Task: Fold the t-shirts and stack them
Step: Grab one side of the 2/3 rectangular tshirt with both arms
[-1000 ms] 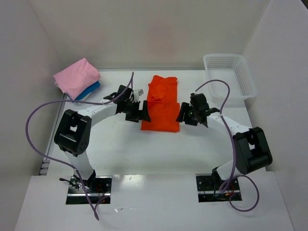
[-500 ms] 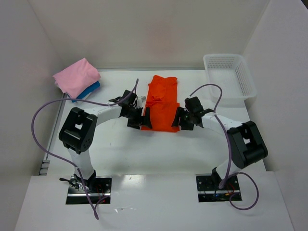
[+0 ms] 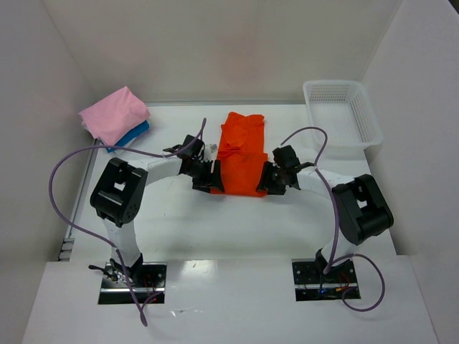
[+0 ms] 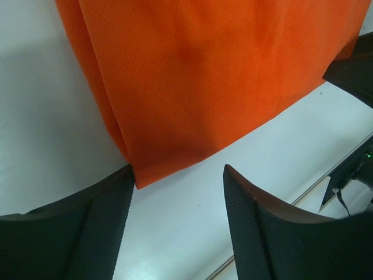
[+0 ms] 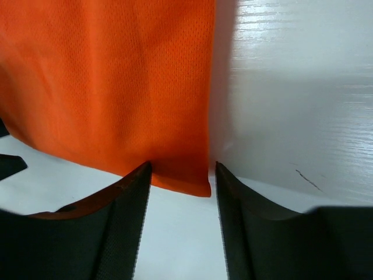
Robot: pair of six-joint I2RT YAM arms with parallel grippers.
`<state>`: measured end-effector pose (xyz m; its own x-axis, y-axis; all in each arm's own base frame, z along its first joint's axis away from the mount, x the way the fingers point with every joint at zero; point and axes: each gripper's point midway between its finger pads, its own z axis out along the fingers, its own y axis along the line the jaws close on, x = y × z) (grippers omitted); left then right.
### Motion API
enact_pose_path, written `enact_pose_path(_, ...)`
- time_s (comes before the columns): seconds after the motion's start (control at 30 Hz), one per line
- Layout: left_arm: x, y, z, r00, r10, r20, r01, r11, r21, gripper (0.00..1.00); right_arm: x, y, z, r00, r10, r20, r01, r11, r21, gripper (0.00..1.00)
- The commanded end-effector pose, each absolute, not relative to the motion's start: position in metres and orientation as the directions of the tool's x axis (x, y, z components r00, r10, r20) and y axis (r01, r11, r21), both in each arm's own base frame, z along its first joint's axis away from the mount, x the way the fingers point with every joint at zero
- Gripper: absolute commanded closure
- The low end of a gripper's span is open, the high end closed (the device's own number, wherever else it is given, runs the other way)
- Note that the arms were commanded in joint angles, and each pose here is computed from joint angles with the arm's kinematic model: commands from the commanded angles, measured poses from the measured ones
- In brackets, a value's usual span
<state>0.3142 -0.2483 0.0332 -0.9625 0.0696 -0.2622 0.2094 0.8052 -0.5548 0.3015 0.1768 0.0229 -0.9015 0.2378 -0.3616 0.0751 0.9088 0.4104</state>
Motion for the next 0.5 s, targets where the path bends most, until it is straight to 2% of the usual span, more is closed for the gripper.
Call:
enact_pose_path(0.0, 0.310, -0.250, 0.023, -0.970, 0.077, -0.230, 0.198, 0.800, -0.566, 0.30, 0.314, 0.185, 0.025, -0.889, 0.256, -0.380, 0.074, 0.899, 0.432, 0.48)
enact_pose_path(0.07, 0.311, -0.250, 0.020, -0.970, 0.077, -0.230, 0.197, 0.800, -0.566, 0.36, 0.314, 0.185, 0.025, -0.889, 0.256, -0.380, 0.074, 0.899, 0.433, 0.55)
enact_pose_path(0.1, 0.311, -0.250, 0.020, -0.970, 0.077, -0.230, 0.198, 0.800, -0.566, 0.39, 0.314, 0.185, 0.025, -0.889, 0.256, -0.380, 0.074, 0.899, 0.433, 0.63)
enact_pose_path(0.17, 0.312, -0.249, 0.019, -0.970, 0.075, -0.233, 0.196, 0.805, -0.560, 0.45, 0.313, 0.185, 0.021, -0.892, 0.254, -0.373, 0.077, 0.900, 0.429, 0.71)
enact_pose_path(0.2, 0.312, -0.249, 0.019, -0.970, 0.075, -0.233, 0.196, 0.805, -0.560, 0.55, 0.316, 0.186, 0.024, -0.889, 0.256, -0.380, 0.074, 0.899, 0.433, 0.74)
enact_pose_path(0.23, 0.312, -0.249, 0.019, -0.970, 0.075, -0.233, 0.196, 0.805, -0.560, 0.60, 0.316, 0.186, 0.024, -0.889, 0.256, -0.380, 0.074, 0.899, 0.433, 0.81)
enact_pose_path(0.3, 0.312, -0.249, 0.019, -0.970, 0.075, -0.233, 0.196, 0.805, -0.560, 0.70, 0.316, 0.186, 0.024, -0.889, 0.256, -0.380, 0.074, 0.899, 0.433, 0.86)
enact_pose_path(0.33, 0.313, -0.249, 0.022, -0.968, 0.074, -0.241, 0.201, 0.803, -0.561, 0.80, 0.316, 0.186, 0.024, -0.889, 0.256, -0.380, 0.074, 0.899, 0.433, 0.89)
enact_pose_path(0.47, 0.308, -0.247, 0.027, -0.968, 0.082, -0.235, 0.204, 0.805, -0.557, 0.97, 0.319, 0.188, 0.037, -0.878, 0.268, -0.397, 0.070, 0.891, 0.448, 0.96)
